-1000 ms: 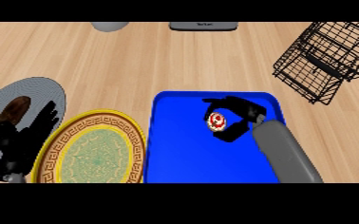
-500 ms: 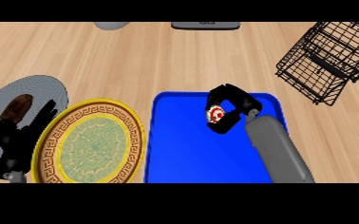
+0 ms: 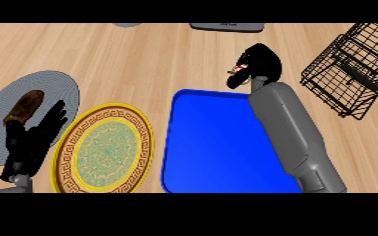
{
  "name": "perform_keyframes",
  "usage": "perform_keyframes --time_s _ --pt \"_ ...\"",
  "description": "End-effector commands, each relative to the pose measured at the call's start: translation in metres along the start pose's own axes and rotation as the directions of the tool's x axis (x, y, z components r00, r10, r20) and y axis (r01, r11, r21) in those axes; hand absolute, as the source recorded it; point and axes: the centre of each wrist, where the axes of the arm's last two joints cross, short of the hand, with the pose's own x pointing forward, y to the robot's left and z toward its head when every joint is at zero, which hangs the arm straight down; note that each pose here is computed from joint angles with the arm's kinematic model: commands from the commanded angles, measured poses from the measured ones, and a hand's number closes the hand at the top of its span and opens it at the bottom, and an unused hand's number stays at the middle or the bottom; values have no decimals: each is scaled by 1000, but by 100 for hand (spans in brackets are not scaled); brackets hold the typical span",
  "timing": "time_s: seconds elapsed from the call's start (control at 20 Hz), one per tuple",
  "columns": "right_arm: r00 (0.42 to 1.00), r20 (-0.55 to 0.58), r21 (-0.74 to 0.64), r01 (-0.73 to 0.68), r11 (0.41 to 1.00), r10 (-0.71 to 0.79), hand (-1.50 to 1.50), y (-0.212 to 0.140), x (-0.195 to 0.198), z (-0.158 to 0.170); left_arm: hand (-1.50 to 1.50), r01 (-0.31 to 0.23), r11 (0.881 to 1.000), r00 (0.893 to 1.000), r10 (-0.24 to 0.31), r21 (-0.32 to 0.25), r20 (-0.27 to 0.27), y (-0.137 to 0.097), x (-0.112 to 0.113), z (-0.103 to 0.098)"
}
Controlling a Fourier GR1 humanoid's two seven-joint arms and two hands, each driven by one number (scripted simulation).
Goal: Pick the cupcake from the tray and place it in the tiered basket
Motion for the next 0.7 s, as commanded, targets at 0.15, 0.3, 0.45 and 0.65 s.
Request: perform_keyframes --time_s 0.15,0.3,0.45,0.65 --pt "977 -206 -482 -58 874 -48 150 -38 86 25 0 6 999 1000 -6 -43 2 -16 -1 -3" --pt "971 -227 -584 -78 808 -71 150 -52 116 36 0 -2 1000 1000 2 -16 13 -14 9 -9" --pt "968 -233 -640 -78 765 -97 150 -57 137 47 0 -7 1000 1000 8 -27 13 -15 11 -7" --pt "968 -205 -683 -37 730 -143 150 -85 143 39 0 -9 1000 1000 9 -13 9 -13 14 -11"
